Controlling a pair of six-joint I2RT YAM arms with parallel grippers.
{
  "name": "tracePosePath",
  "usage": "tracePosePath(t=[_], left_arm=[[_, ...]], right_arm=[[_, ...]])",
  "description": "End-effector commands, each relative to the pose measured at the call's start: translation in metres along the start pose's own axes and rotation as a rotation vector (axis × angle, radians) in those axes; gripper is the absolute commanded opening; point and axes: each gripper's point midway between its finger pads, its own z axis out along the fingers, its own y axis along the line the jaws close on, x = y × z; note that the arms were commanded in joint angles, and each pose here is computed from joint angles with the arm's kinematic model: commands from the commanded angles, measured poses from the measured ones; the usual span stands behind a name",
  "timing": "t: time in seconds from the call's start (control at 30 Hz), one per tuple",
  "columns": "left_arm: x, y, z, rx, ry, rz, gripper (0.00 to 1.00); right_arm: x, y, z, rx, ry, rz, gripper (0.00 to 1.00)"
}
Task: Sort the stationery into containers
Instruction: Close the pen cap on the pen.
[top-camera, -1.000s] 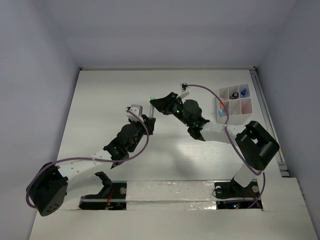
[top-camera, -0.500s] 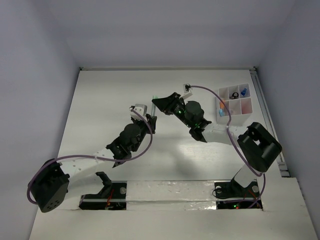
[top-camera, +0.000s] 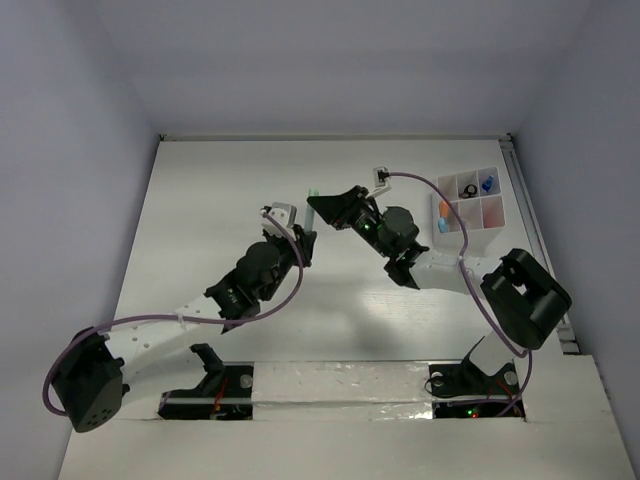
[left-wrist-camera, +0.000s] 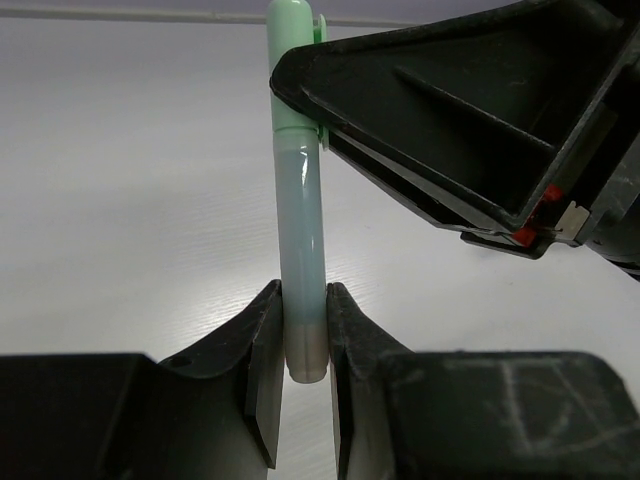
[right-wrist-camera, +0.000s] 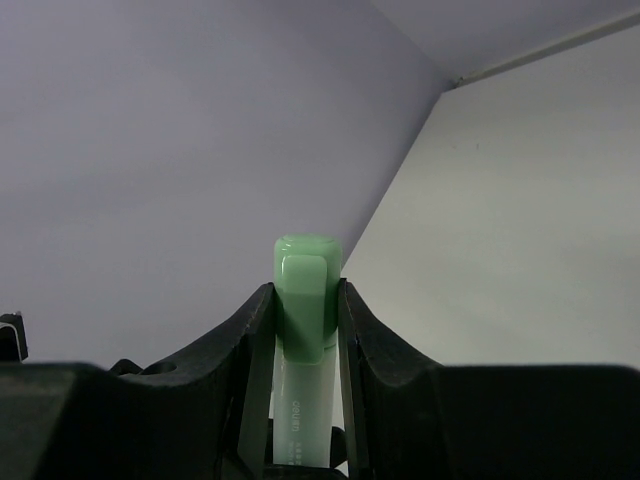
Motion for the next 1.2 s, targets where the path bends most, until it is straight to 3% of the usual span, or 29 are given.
tracePosePath(t=[0.0,0.37,0.53,0.73,0.87,0.97,1.0,1.1,1.17], left_arm=[[-0.134,-0.034,-0.007,0.088,-0.366,-0.136,0.00],[-0.222,-0.068,-0.003,0.135,-0.516,-0.099,0.00],[-0.247,-0.079,0.001,0.151,-0.560,-0.090,0.00],[-0.265,-0.093,-0.005,0.208,-0.581,-0.102,0.00],[-0.204,-0.086,0.003,0.223,-0.425,-0.099,0.00],[-0.148,-0.068,-0.003,0.205,-0.288,-0.138,0.12],[-0.132,-0.065,-0.006,0.211,-0.250,-0.143,0.21],[-0.100,-0.050,-0.024,0.205,-0.185,-0.167,0.35],[-0.083,-0.037,-0.036,0.182,-0.150,-0.164,0.37]], right_arm=[[0.083,-0.003,-0.035,-0.033,0.311,0.013,0.00],[0.122,-0.014,-0.064,-0.002,0.383,0.022,0.00],[0.145,-0.014,-0.073,0.027,0.414,-0.015,0.00],[0.141,-0.018,-0.081,0.053,0.386,0.022,0.00],[0.086,-0.021,-0.068,0.071,0.270,0.007,0.00],[0.020,-0.031,-0.057,0.135,0.133,-0.067,0.00],[-0.017,-0.038,-0.051,0.161,0.057,-0.111,0.00],[-0.082,-0.048,-0.058,0.243,-0.079,-0.201,0.00],[-0.126,-0.062,-0.068,0.325,-0.146,-0.251,0.00]])
